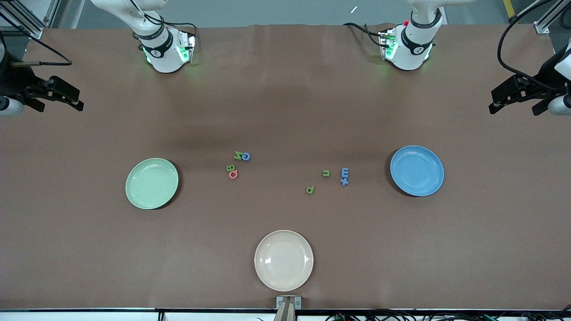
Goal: Sort upper and lower case letters into plates
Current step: 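Move both grippers out from rest toward the foam letters, then lower the right gripper to the pink Q while the left gripper nears the blue m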
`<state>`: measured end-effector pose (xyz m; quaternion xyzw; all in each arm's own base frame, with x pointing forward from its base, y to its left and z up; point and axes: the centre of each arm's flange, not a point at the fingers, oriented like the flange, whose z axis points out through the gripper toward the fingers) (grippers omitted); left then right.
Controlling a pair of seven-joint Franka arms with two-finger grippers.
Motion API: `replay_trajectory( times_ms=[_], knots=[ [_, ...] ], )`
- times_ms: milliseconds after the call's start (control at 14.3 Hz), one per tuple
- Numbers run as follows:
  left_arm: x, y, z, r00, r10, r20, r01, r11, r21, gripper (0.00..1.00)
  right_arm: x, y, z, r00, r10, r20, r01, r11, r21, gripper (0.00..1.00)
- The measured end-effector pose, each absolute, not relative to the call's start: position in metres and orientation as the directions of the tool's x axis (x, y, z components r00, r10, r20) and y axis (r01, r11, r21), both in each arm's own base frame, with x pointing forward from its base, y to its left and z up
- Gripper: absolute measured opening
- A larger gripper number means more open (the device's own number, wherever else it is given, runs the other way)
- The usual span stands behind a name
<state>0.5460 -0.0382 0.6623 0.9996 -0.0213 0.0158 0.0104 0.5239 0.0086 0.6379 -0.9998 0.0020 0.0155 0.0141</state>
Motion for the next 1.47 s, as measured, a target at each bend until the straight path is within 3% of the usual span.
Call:
replay_trajectory(
  times_ms=[698, 1117, 1466],
  knots=[
    [0.551, -0.044, 0.648, 0.999, -0.048, 0.001, -0.048, -0.997, 0.058, 1.0, 0.524, 0.006, 0.638, 1.0, -0.007, -0.03, -0.008, -1.0, -0.028, 1.0],
    [0.6, -0.132, 0.532, 0.99, -0.001, -0.14, 0.013, -0.995, 0.1, 1.0, 0.523, 0.004, 0.65, 1.0, -0.012, -0.004, -0.013, -1.0, -0.029, 1.0],
    [0.621, -0.231, 0.439, 0.981, 0.123, -0.153, 0.138, -0.986, 0.091, 1.0, 0.549, -0.021, 0.601, 0.995, -0.055, -0.087, -0.057, -0.998, -0.028, 1.0]
  ],
)
